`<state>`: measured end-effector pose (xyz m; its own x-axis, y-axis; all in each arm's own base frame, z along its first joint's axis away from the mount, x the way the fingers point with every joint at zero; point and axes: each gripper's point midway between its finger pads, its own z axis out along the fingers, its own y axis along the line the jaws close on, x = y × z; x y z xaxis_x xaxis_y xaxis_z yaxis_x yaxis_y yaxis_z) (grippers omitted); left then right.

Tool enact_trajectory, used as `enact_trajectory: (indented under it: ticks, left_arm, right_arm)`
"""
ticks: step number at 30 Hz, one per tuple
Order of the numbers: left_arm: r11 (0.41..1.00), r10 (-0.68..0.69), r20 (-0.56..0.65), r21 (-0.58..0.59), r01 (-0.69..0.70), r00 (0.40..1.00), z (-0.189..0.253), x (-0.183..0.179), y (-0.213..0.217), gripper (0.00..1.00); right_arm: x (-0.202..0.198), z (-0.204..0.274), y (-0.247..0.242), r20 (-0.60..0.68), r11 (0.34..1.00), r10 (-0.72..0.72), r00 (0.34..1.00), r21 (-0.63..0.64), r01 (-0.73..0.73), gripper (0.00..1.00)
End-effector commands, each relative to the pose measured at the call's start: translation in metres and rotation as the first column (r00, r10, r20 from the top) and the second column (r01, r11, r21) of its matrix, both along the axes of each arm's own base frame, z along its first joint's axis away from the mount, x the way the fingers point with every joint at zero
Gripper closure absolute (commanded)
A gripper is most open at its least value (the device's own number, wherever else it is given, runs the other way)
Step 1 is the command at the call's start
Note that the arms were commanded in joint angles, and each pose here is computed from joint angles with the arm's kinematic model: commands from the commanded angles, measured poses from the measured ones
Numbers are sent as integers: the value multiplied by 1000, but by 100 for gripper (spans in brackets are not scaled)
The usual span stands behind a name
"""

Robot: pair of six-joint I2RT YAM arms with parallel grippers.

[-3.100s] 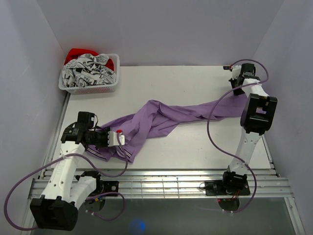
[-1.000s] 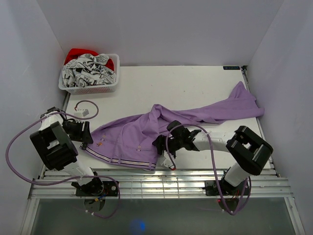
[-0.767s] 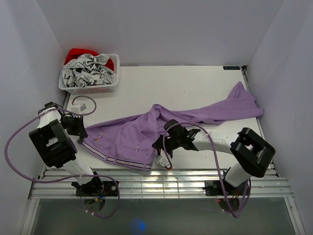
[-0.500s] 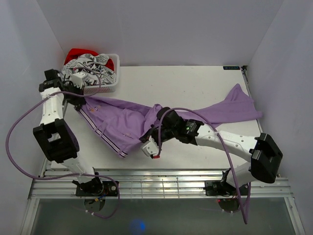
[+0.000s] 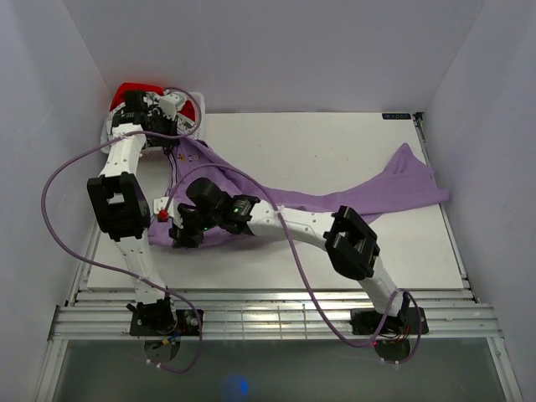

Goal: Fold and stack the trousers
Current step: Flatten the trousers out

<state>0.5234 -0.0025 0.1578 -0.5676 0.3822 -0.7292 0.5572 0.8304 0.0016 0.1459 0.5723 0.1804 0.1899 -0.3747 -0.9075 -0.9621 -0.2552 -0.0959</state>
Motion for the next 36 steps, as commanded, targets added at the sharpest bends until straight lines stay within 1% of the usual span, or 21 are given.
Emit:
enact_trajectory:
  ticks: [1, 2, 3, 4, 6, 8, 9, 11, 12, 14, 15, 16, 17, 18, 19, 23, 27, 30, 31, 33, 36]
  left_arm:
    - [994, 106, 195, 8, -110, 975, 65, 34, 20, 86]
    - [992, 119, 216, 20, -126, 969, 74, 37, 23, 83]
    - [991, 126, 214, 27, -134, 969, 77, 36, 25, 79]
    - [990, 122, 219, 42, -134, 968, 81, 35, 27, 66]
    - [987, 134, 203, 60, -149, 970, 88, 23, 33, 50]
    - [988, 114, 162, 88, -130, 980, 81, 6, 39, 20]
    - [991, 99, 159, 77, -112, 982, 90, -9, 38, 12]
    - [992, 101, 139, 54, -110, 985, 90, -31, 51, 11]
    - [999, 54, 61, 0, -54, 997, 74, -55, 42, 11]
    - [1000, -6, 45, 30, 5, 999, 72, -83, 41, 11]
    - [999, -31, -53, 11, 31, 998, 43, -110, 35, 11]
    - [998, -59, -51, 4, 59, 997, 45, -127, 29, 12]
    - [995, -94, -73, 13, 95, 993, 35, -140, 26, 12]
    - [994, -106, -105, 5, 107, 989, 24, -155, 23, 14]
    - [994, -112, -165, -8, 112, 980, 2, -178, 18, 14]
    - [996, -82, -296, 16, 91, 952, -55, -219, 21, 21]
    - [995, -3, -378, 92, 41, 926, -105, -239, 41, 28]
    - [990, 59, -437, 138, 2, 898, -129, -256, 61, 37]
    - [989, 87, -447, 144, -24, 890, -132, -260, 71, 43]
    - [983, 118, -479, 179, -35, 870, -141, -272, 86, 48]
    - [968, 178, -505, 242, -59, 845, -150, -293, 117, 56]
  right_arm:
    - [-1, 50, 23, -119, 993, -84, 989, 68, 92, 62]
    - [2, 55, 21, -112, 993, -91, 990, 70, 99, 39]
    - [0, 66, 9, -99, 992, -88, 991, 79, 96, 34]
    - [8, 71, -3, -78, 991, -98, 992, 86, 105, 26]
    - [25, 87, -42, -71, 983, -155, 985, 84, 161, 19]
    - [46, 88, -78, -65, 971, -234, 970, 38, 237, 16]
    - [74, 110, -111, -54, 947, -310, 949, 64, 314, 16]
    - [103, 80, -160, -21, 915, -403, 915, -34, 402, 19]
    - [135, 83, -200, 16, 866, -499, 866, -37, 499, 21]
    - [159, 42, -258, 86, 806, -566, 820, -150, 572, 27]
    - [182, 37, -298, 120, 750, -630, 767, -162, 641, 29]
    - [187, 11, -326, 138, 710, -656, 742, -222, 668, 30]
    - [194, 4, -347, 191, 690, -658, 729, -237, 684, 33]
    - [203, -7, -380, 202, 637, -693, 692, -278, 719, 35]
    - [200, -27, -399, 209, 606, -702, 681, -326, 725, 37]
    - [204, -63, -471, 292, 463, -745, 600, -422, 780, 40]
    - [184, -100, -506, 295, 386, -745, 598, -541, 747, 41]
    - [158, -123, -520, 276, 352, -730, 625, -633, 690, 43]
    - [147, -128, -523, 263, 349, -719, 644, -665, 661, 44]
    - [134, -135, -529, 251, 335, -715, 653, -697, 635, 47]
    - [118, -130, -533, 214, 355, -709, 672, -715, 602, 53]
